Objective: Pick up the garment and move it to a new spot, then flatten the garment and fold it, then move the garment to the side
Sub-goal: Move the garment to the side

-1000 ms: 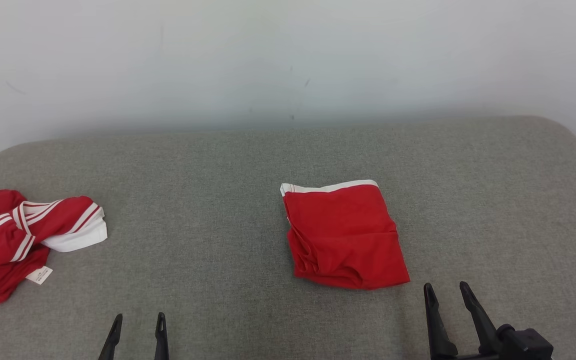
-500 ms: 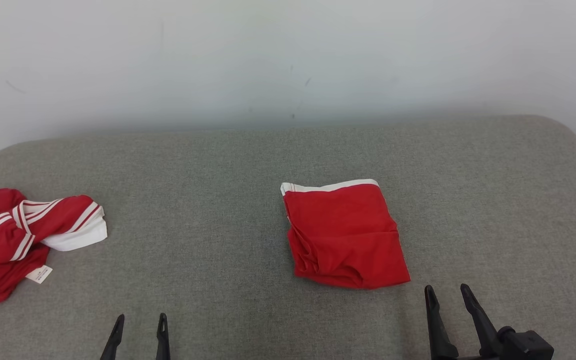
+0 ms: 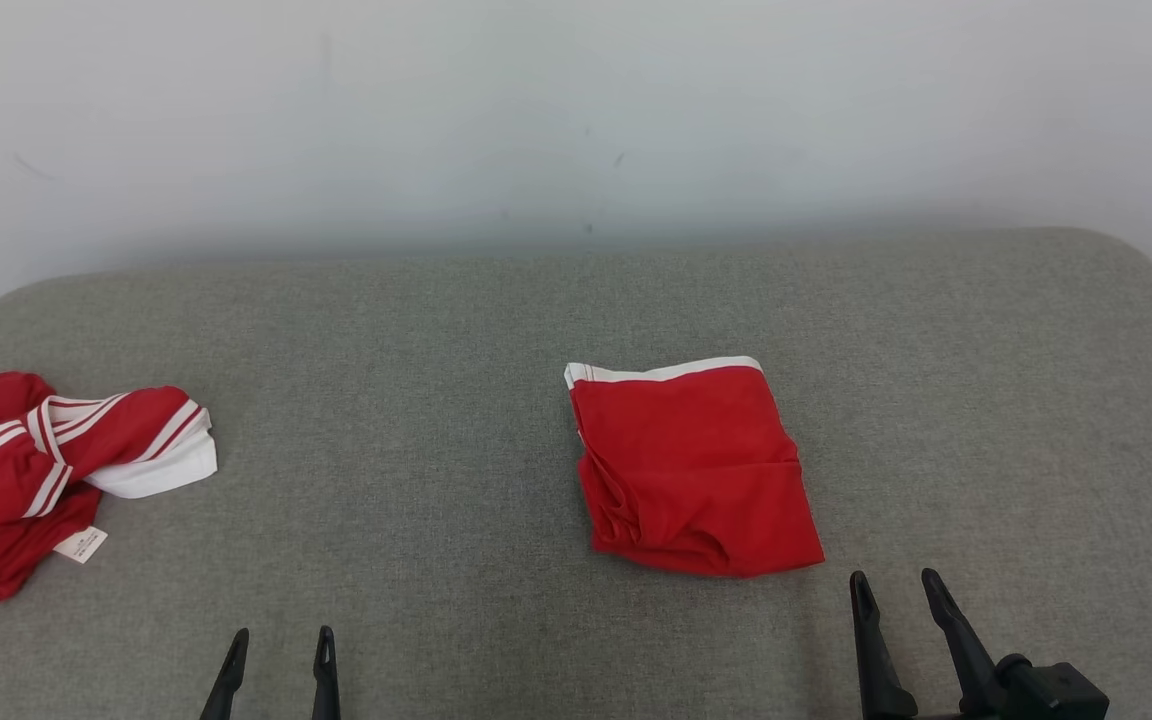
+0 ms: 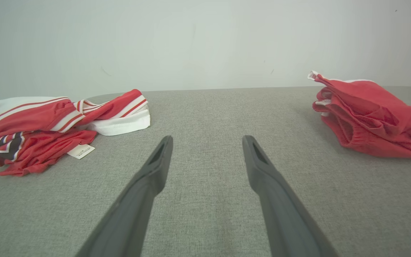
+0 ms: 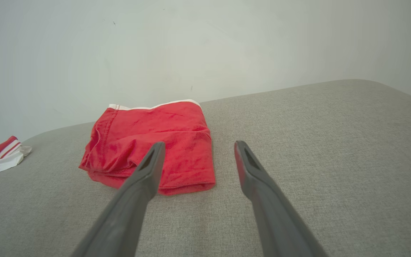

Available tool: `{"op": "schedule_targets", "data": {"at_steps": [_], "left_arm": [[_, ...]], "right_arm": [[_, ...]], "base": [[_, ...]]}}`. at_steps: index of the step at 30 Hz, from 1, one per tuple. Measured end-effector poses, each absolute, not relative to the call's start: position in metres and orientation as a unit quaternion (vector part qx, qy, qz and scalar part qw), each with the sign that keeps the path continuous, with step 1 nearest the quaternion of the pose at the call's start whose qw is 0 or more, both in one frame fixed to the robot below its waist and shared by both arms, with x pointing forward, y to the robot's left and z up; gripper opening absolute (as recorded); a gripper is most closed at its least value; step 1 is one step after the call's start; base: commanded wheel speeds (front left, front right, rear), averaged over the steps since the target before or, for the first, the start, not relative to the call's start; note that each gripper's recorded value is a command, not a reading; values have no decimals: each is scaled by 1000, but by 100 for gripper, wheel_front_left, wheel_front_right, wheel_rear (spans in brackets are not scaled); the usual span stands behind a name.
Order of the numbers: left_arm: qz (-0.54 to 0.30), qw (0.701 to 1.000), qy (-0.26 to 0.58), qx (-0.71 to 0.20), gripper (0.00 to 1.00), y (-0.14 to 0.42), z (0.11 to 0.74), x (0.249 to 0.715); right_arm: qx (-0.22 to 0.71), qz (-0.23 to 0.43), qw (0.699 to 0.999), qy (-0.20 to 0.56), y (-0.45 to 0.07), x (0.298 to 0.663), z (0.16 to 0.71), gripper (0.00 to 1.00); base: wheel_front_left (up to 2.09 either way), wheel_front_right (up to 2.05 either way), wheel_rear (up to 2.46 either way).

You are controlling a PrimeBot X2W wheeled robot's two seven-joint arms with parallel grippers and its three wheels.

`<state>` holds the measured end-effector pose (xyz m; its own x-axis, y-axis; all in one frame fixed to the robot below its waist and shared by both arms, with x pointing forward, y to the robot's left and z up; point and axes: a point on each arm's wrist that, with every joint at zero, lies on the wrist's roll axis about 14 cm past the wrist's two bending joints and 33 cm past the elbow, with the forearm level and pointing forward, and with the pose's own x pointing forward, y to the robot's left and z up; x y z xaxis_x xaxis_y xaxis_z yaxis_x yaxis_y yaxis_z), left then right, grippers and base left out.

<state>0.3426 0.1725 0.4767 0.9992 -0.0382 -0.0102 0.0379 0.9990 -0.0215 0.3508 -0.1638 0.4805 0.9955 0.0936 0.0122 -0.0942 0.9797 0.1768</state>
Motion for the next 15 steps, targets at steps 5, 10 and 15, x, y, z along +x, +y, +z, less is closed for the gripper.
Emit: {"op": "schedule_targets", "data": {"at_steps": [5,10,15], "left_arm": [[-19,1000,5,-11,100,172,477,343],[-19,1000,4,-11,100,173,477,342],[-15,1000,5,-14,100,174,477,341]], "right_arm": [[89,46,995,-2,-164,351,481,100],[89,45,995,-3,-165,351,481,100],[87,56,995,-15,-159,361,490,100]], "base": [[0,0,0],[0,0,0],[0,0,0]]}}
